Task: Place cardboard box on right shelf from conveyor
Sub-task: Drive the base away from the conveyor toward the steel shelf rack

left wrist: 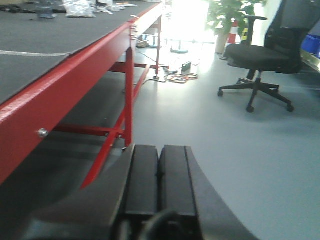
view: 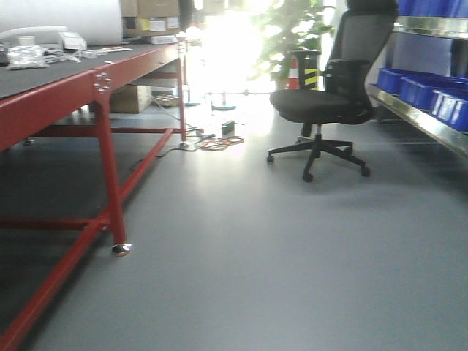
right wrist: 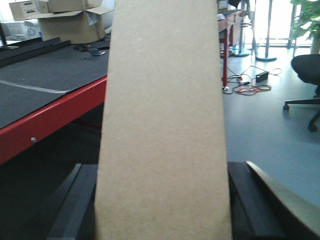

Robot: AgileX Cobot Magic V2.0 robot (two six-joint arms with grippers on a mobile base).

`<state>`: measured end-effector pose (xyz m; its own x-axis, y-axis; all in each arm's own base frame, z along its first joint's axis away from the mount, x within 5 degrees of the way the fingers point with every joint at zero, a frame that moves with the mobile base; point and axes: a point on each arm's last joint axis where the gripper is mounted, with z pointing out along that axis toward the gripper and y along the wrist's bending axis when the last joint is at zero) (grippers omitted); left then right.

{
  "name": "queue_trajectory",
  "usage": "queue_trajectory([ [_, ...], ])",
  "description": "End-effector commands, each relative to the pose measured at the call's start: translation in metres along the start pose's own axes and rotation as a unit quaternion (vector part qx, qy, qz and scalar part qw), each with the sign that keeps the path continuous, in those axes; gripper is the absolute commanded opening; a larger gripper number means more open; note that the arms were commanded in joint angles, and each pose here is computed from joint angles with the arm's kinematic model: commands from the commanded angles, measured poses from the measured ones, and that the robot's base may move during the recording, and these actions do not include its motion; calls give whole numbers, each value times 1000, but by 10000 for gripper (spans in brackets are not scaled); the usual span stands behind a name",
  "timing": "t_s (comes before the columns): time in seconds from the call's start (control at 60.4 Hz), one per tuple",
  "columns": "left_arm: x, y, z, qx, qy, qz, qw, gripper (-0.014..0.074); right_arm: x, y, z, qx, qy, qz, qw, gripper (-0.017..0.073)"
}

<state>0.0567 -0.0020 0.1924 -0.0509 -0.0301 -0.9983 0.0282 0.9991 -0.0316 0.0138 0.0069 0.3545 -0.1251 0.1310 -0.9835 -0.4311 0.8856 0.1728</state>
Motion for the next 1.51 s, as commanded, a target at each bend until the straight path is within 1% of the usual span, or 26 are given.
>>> queue_trajectory([
  [0.0, -6, 0, -1, -2, -46, -3, 999, -115, -16, 3, -2, -7, -55, -5, 998, 127],
  [1.16, -6, 0, -1, -2, -46, -3, 999, -116, -16, 3, -2, -7, -55, -5, 998, 127],
  [1.292, -6, 0, -1, 5, -46, -3, 999, -116, -16, 3, -2, -7, -56, -5, 998, 127],
  [1.491, -6, 0, -1, 5, -46, -3, 999, -116, -16, 3, -2, -7, -56, -5, 998, 127],
])
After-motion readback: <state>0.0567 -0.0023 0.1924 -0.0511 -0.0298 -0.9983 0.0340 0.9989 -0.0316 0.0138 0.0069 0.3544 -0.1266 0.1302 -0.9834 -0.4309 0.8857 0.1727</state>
